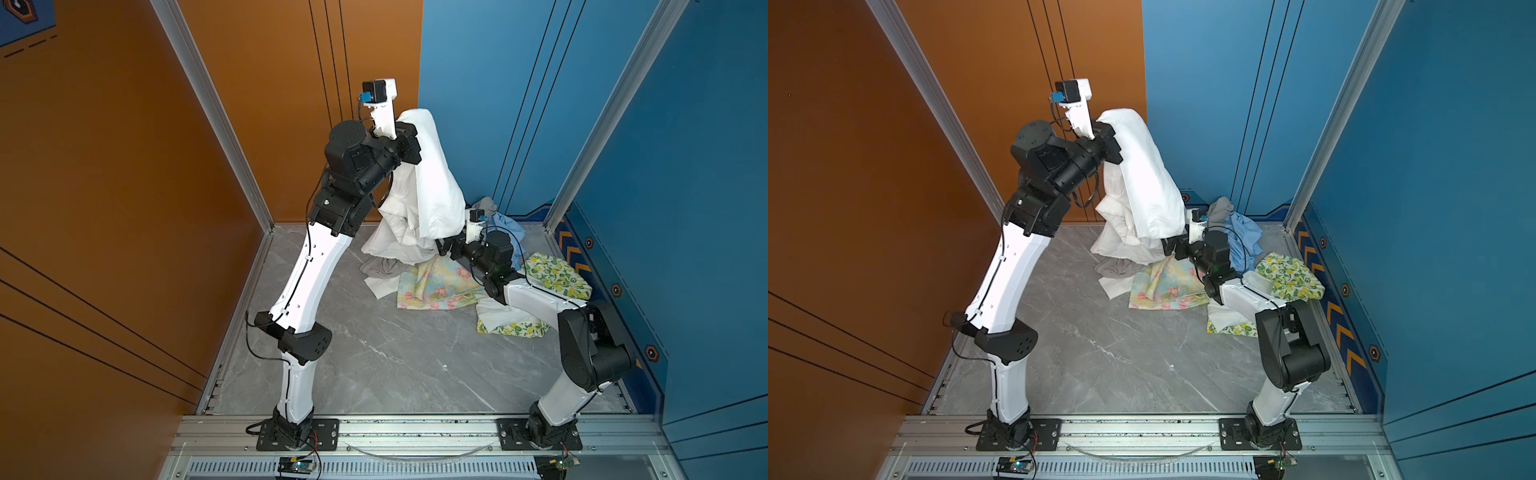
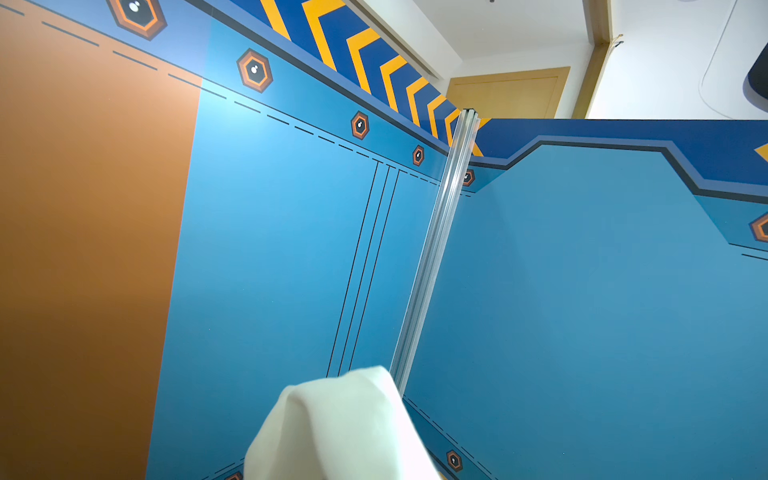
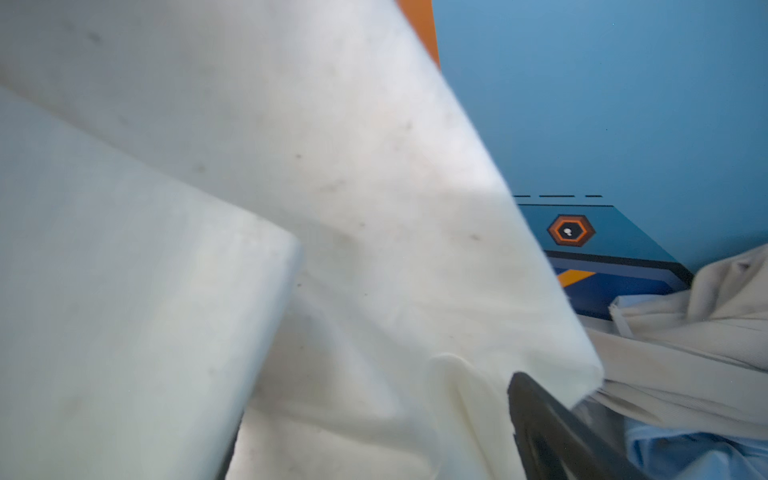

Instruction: Pick out a specific cloth from the pile

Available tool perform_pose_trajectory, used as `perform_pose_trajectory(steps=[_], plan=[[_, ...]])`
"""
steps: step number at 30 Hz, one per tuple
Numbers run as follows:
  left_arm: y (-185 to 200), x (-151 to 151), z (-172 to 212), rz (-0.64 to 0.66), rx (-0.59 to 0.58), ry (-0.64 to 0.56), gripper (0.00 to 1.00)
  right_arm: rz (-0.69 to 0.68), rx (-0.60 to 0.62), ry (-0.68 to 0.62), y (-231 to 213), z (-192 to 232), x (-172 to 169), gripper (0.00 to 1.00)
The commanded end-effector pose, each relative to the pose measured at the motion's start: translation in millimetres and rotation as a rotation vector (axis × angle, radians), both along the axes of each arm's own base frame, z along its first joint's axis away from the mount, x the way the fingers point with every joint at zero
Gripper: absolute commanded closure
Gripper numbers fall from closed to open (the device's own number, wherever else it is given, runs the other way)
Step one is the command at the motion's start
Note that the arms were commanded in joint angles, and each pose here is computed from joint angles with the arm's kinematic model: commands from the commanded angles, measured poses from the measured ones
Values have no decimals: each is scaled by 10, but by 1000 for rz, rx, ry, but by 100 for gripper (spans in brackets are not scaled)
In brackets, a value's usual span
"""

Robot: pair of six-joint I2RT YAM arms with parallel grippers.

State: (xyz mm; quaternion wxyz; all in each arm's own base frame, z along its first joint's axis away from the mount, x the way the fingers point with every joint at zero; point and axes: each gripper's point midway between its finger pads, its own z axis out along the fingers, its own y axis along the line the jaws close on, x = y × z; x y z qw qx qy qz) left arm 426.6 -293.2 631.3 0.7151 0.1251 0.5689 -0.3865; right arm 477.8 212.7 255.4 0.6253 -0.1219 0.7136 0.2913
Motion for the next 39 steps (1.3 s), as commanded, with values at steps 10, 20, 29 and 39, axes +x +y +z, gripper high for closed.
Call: perform_pose_trajectory(steps=[10,20,29,39], plan=[[-205,113,-123,-47,-16,11,100,96,-104,-151,233,-69,-429,0],[-335,99,-257,-72,9,49,100,13,-185,-168,562,-304,219,6],[-121,62,-394,-60,66,102,100,-199,-162,-185,279,343,589,100],[326,264,-970,13,166,222,100,-262,-18,-330,-94,1814,376,100]])
